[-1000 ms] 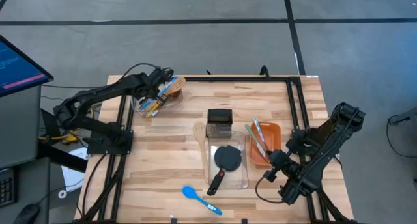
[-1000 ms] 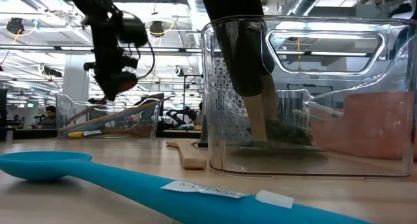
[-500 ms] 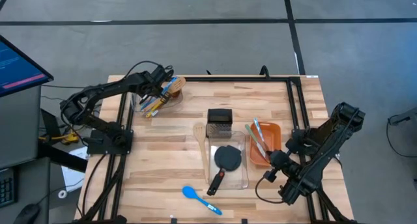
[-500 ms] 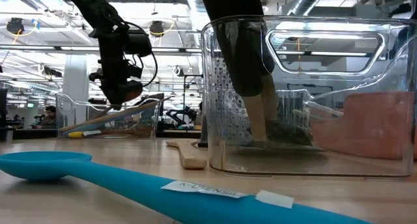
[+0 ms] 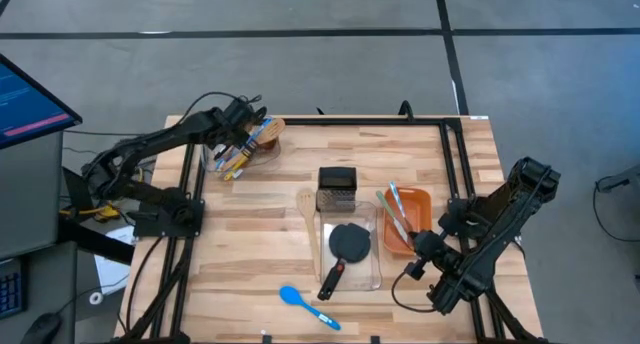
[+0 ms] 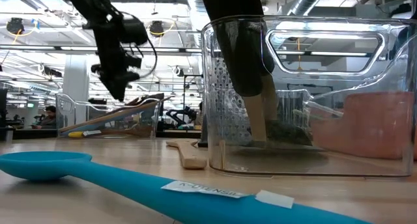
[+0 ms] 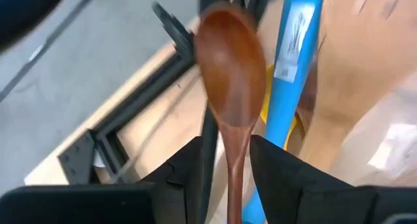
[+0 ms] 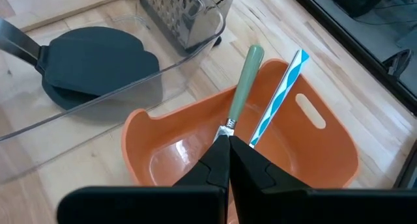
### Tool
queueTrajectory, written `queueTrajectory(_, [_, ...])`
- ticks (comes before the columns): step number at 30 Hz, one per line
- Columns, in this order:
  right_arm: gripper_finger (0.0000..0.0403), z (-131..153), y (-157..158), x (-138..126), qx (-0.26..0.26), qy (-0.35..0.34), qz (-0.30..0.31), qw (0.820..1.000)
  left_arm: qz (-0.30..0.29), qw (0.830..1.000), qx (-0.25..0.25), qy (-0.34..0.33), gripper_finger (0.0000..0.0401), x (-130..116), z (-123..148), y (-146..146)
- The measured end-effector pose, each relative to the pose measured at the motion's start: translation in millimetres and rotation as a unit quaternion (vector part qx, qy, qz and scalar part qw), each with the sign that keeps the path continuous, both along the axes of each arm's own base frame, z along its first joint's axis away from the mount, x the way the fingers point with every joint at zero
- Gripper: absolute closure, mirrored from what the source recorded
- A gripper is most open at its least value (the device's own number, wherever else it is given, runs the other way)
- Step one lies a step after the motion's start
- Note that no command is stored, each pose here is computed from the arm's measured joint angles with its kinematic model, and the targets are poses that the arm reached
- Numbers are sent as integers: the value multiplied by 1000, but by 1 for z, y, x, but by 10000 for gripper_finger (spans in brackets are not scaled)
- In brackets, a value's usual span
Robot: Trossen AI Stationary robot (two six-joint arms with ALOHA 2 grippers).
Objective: Pick & Place Kitchen Items
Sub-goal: Put the blue ladle into the top transparent bin
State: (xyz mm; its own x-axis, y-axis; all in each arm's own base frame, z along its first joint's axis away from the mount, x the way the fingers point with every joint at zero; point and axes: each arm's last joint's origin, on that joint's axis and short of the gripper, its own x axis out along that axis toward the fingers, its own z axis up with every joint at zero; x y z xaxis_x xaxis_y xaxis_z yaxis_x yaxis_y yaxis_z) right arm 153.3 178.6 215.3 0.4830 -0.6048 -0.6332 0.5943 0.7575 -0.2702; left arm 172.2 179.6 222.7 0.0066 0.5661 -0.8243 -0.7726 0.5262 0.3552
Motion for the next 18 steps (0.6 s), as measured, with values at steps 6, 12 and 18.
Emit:
queueTrajectory(6, [403, 0, 0, 0, -9, 10, 11, 1000, -4, 996, 57, -67, 293, -17, 38, -17])
queueTrajectory(12, [403, 1, 0, 1, -19, 1, 18, 1000, -33, 972, 61, -225, 310, -39, 76, -47])
queueTrajectory(18, [403, 1, -1, 2, -28, -11, 20, 999, -159, 927, 23, -340, 346, -49, 99, -81])
